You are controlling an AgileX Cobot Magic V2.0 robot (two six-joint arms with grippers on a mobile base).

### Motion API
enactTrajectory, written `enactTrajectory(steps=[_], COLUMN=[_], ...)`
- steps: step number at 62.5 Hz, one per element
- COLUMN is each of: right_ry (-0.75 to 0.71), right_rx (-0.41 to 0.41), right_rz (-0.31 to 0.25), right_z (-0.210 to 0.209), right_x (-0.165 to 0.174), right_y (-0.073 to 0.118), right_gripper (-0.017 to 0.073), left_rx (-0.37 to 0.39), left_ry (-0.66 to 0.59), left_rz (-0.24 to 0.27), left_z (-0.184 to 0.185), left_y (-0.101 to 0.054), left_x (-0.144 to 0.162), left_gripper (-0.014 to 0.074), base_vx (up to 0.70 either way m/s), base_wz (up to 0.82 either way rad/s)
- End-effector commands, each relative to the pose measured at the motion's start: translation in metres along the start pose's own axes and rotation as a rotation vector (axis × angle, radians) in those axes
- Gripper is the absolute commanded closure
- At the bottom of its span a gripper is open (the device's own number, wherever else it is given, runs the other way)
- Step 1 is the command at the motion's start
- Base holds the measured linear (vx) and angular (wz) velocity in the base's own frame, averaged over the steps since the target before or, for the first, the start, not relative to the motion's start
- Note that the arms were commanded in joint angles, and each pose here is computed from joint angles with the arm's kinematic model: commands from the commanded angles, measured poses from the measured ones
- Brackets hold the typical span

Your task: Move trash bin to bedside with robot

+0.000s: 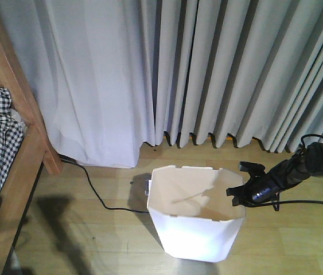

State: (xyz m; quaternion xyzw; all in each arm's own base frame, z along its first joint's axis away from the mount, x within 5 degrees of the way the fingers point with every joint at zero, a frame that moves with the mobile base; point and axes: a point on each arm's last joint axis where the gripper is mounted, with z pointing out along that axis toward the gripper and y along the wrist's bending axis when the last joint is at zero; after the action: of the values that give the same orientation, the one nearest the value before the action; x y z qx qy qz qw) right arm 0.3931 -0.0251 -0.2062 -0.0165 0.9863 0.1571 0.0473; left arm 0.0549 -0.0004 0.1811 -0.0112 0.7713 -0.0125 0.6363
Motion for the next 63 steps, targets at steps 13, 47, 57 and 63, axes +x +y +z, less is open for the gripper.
enactTrajectory(steps=[13,47,57,63], right_ry=[-0.088,-0.177,-0.228,-0.215], right_rx=[0.043,0.172,0.249,0.228], right_rz=[-0.033,-0.028,-0.033,-0.034], right_z=[-0.024,-0.027,-0.029,-0.029], right_x=[-0.028,-0.036,-0.04,-0.04], right_y=[0.002,-0.01,-0.017,-0.015], right_gripper=[0.0223,0.012,0.0122,0.0122], left_rx=[0.004,0.004,0.004,0.004], left_ry=[-0.065,-0.065,-0.065,-0.065], left_rz=[-0.008,-0.008,-0.008,-0.008], left_z=[0.001,0.001,0.001,0.001], left_y=[0.0,0.0,0.0,0.0], left_x=[-0.001,-0.001,-0.001,-0.001], left_gripper=[0.0601,0.0601,0.0601,0.0601], base_vx=[0.0,0.0,0.0,0.0], base_wz=[0.0,0.0,0.0,0.0])
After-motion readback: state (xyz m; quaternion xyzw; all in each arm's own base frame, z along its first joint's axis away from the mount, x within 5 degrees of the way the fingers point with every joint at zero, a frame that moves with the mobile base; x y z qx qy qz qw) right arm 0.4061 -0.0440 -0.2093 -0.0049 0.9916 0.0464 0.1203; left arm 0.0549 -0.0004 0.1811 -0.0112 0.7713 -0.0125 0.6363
